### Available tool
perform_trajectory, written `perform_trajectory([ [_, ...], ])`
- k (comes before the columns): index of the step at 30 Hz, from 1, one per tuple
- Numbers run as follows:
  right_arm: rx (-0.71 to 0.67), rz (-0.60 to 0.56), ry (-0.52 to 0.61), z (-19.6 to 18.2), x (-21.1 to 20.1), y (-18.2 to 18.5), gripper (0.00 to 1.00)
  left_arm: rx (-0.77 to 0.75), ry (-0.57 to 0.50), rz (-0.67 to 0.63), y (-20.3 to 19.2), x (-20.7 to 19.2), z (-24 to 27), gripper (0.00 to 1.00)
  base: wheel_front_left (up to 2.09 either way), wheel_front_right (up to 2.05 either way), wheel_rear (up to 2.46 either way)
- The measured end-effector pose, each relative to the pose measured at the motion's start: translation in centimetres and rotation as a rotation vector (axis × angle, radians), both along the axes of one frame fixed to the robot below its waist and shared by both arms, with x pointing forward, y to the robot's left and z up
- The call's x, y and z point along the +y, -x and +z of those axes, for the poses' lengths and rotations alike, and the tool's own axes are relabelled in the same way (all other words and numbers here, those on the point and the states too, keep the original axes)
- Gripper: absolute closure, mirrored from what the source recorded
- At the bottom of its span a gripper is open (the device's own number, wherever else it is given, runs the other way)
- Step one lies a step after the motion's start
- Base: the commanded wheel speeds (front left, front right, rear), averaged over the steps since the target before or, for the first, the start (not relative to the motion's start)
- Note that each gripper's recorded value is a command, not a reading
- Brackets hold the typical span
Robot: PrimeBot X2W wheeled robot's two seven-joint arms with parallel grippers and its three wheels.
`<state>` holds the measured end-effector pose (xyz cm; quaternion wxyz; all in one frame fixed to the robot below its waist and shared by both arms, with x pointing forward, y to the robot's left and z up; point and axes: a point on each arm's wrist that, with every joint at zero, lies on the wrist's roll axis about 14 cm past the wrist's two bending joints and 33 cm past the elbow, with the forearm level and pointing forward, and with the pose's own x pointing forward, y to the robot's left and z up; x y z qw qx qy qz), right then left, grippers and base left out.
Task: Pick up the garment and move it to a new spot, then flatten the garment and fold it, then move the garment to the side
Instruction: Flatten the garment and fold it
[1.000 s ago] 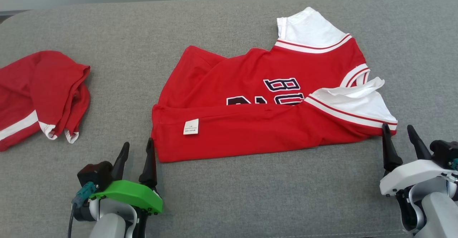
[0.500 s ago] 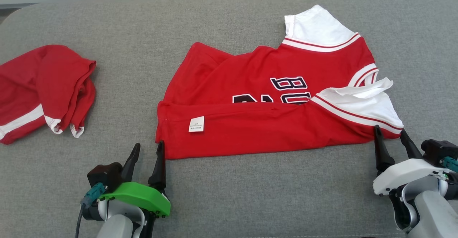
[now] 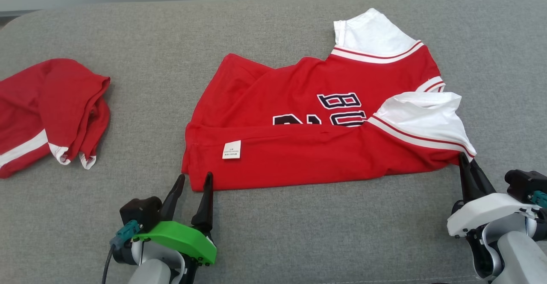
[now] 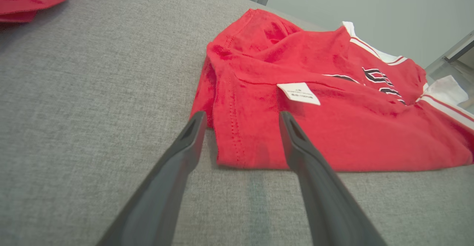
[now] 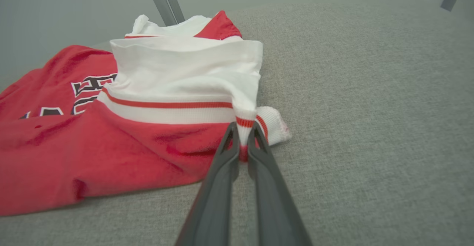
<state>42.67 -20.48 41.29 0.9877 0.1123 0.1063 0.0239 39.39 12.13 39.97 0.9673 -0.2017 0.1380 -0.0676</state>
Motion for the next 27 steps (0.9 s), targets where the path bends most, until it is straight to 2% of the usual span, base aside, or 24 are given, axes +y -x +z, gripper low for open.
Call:
perform_trajectory([
  [10,0.003,0.000,0.000,-0.1,-0.2,0.4,1.00,0.045,0.010,-0.023,0.1,-0.9,-1.4,0.00,0.00,0.00,0.00],
  [17,0.020,-0.002,0.002,-0.7,-0.5,0.4,1.00,0.011,-0.036,0.018,-1.6,0.9,-0.9,0.00,0.00,0.00,0.00],
  [26,0.031,0.000,0.004,-1.2,-0.5,0.4,1.00,0.037,-0.030,-0.011,-2.0,-0.1,-1.8,0.00,0.00,0.00,0.00],
  [27,0.032,-0.001,0.004,-1.2,-0.5,0.4,1.00,0.038,-0.030,-0.014,-2.0,-0.2,-1.8,0.53,0.00,0.00,0.00],
])
